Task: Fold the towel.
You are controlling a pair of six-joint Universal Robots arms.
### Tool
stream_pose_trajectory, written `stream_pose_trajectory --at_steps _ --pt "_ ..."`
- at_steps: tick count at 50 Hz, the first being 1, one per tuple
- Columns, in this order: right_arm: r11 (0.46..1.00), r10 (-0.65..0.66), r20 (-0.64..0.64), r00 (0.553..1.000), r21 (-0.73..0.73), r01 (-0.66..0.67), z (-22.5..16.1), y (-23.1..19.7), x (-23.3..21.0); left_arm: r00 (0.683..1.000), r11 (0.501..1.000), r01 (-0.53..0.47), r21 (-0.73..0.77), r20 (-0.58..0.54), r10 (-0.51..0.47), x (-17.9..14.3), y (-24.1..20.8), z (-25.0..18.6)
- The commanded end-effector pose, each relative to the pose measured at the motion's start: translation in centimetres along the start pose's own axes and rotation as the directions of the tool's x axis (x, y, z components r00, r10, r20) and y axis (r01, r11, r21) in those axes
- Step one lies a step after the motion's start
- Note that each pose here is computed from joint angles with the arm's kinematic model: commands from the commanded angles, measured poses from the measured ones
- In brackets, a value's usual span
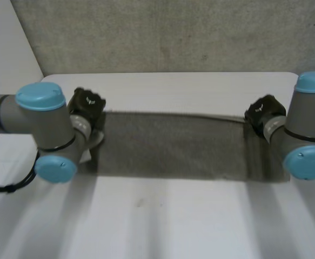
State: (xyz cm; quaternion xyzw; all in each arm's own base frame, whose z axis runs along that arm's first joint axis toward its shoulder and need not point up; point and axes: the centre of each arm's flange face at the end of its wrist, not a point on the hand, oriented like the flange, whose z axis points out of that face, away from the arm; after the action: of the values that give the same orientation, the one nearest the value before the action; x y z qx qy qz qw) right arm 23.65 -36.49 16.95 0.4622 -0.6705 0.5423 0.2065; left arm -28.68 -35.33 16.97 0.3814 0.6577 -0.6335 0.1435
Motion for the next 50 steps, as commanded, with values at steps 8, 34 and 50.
stream_pose_trajectory --at_steps 8,34,50 --pt "0.974 -0.047 -0.323 0.945 0.195 0.115 5.6 -2.8 3.4 0.994 0.969 -0.022 0.245 0.11 -0.005 -0.4 -2.7 6.9" --pt "0.931 0.192 -0.306 0.933 0.357 -0.075 -2.4 -5.0 6.8 0.929 0.875 0.227 0.427 0.175 -0.326 -9.4 -4.2 1.8" --pt "0.972 0.192 0.063 0.979 0.125 -0.198 -2.2 1.9 -3.3 0.968 0.97 0.237 0.049 -0.101 -0.231 1.5 8.6 -2.3"
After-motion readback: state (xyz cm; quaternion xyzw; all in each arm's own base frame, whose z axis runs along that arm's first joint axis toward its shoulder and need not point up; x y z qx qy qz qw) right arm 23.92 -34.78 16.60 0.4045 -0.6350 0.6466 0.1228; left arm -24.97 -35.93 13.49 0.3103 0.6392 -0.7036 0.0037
